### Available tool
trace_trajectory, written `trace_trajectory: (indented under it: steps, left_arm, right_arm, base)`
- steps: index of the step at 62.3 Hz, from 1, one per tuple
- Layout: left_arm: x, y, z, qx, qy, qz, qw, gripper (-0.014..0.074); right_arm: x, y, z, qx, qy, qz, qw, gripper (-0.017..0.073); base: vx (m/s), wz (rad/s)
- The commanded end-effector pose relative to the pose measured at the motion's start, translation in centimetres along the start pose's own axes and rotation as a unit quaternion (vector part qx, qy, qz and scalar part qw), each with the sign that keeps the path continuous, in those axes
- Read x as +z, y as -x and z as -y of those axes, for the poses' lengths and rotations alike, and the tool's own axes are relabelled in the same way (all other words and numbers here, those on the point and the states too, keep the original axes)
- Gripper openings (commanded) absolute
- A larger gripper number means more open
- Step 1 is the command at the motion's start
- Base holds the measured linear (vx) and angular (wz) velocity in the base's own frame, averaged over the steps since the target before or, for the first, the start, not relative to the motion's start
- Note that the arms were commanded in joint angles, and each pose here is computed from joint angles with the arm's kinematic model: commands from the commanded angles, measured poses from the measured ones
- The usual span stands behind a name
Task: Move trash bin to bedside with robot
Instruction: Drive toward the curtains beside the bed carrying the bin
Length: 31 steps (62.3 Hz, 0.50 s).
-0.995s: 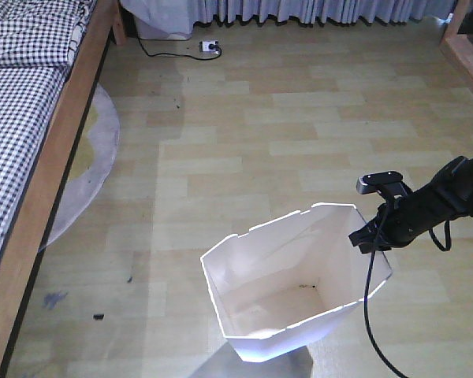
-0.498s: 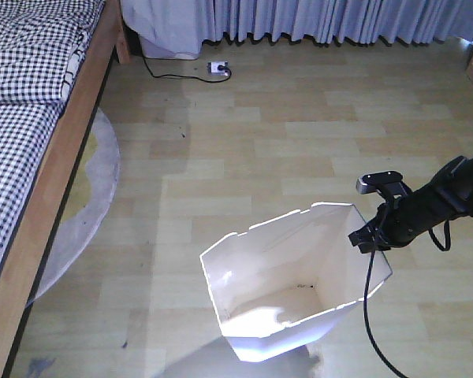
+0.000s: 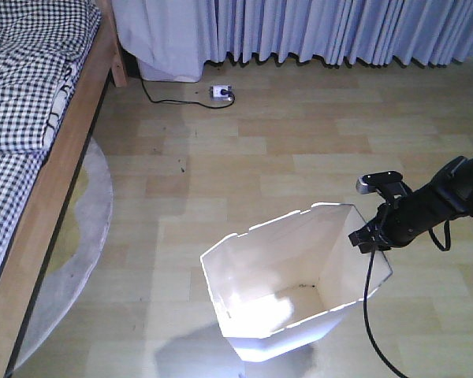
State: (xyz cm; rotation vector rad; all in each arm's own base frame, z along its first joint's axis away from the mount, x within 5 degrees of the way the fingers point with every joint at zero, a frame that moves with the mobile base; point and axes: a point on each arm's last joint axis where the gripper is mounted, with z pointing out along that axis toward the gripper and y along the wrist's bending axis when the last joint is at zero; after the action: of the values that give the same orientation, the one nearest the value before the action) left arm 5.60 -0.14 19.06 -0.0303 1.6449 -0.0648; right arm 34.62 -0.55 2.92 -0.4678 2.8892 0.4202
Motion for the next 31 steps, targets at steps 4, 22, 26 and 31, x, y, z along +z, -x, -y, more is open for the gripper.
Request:
trace_trajectory:
  steps: [4,22,26,31]
  left_arm:
    - [0.07,-0.17,0.01,-0.006,-0.004,0.03,1.0,-0.0006]
    - [0.07,-0.17,0.01,-0.006,-0.004,0.03,1.0,-0.0006]
    - [0.07,-0.17,0.01,-0.006,-0.004,0.03,1.0,-0.0006]
    - [0.07,-0.17,0.01,-0.006,-0.004,0.03,1.0,-0.0006]
  right_arm:
    - [-2.79,1.77,-0.84,0.019,0.025,0.041,0.999,-0.0006]
    - [-2.79,1.77,-0.85,0.019,0.025,0.041,0.999,-0.0006]
    - [-2.79,1.76,-0.87,0.019,0.026,0.041,0.999,-0.0006]
    - [-2.79,1.76,-0.87,0.019,0.026,0.041,0.999,-0.0006]
  base:
    - [0.45,0.0]
    - [0.45,0.02]
    - [0.44,0.05]
    - [0.43,0.05]
